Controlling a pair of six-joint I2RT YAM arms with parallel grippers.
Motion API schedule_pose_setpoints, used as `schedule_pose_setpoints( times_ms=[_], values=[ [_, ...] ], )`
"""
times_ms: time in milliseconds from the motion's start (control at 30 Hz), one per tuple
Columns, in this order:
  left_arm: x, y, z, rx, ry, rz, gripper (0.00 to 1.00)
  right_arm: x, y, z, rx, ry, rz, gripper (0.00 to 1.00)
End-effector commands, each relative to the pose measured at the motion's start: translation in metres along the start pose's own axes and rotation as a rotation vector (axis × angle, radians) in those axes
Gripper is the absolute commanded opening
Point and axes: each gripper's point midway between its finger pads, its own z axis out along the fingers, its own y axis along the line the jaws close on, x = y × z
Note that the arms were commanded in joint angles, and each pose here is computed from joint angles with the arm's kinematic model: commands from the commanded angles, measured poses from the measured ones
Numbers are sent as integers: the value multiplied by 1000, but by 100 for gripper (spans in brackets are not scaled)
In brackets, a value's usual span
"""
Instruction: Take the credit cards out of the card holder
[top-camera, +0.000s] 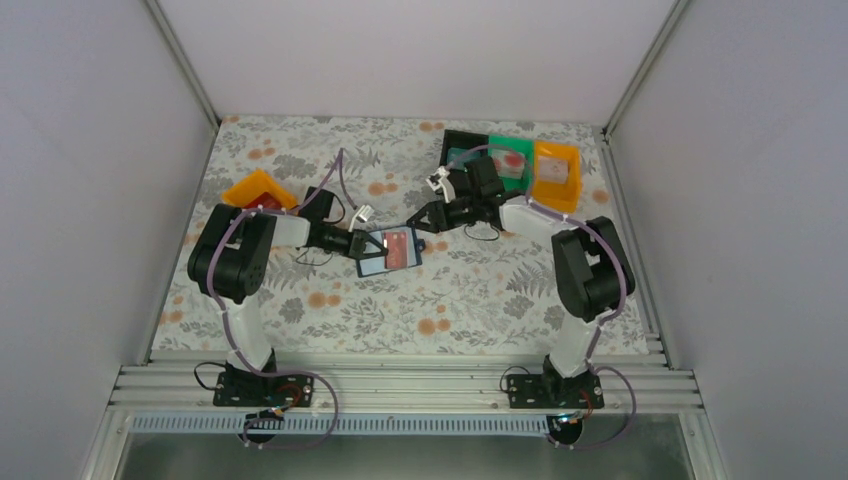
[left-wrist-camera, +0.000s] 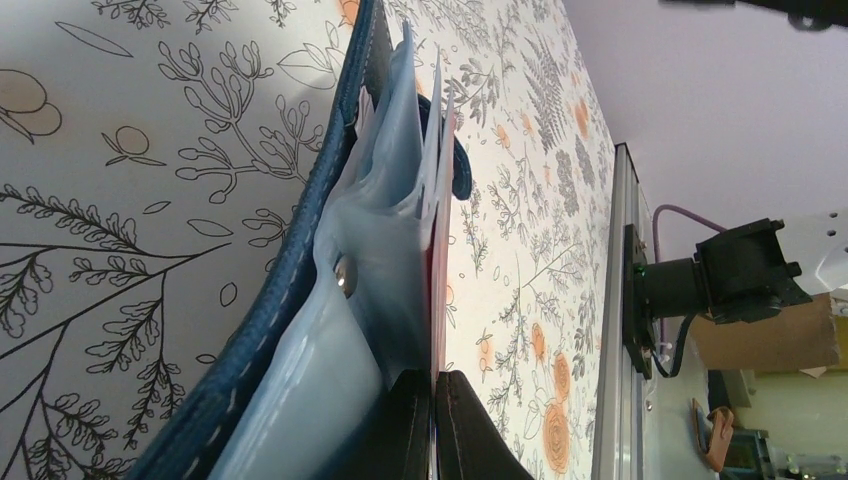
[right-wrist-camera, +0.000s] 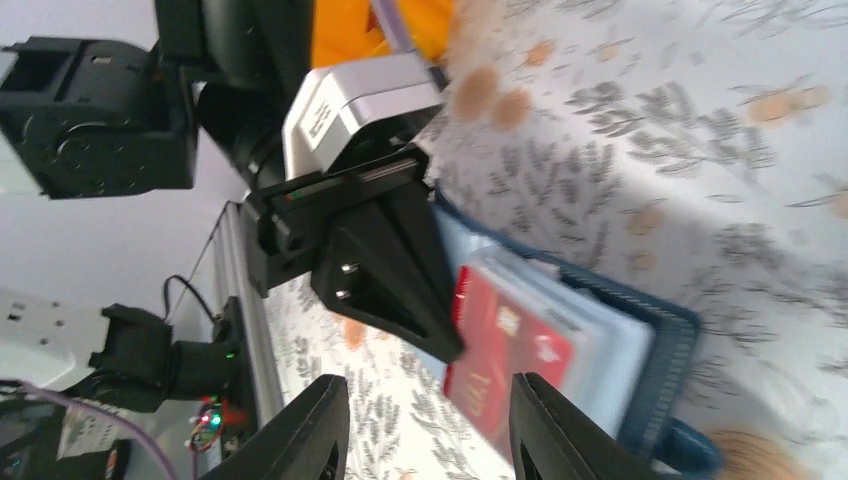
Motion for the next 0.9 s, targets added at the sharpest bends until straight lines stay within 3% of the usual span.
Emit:
schedule_pose_setpoints(
  times_ms=[0, 400, 700, 767, 867],
  values=[
    [-9, -13, -1, 45, -18, 95, 2, 27, 4, 22, -84, 48, 35, 41],
    [-8, -17, -1, 59, -12, 108, 2, 50, -35, 47, -63, 95, 119, 35],
    [-8, -22, 1, 93, 2, 134, 2, 53, 4, 45, -267, 135, 21, 5],
    [-8, -24, 0, 92, 12, 150, 2, 55, 4, 42, -254, 140, 7, 4],
    [-9, -22, -5, 78, 11, 152, 12, 61, -7, 41, -231, 151, 27, 4]
  ],
)
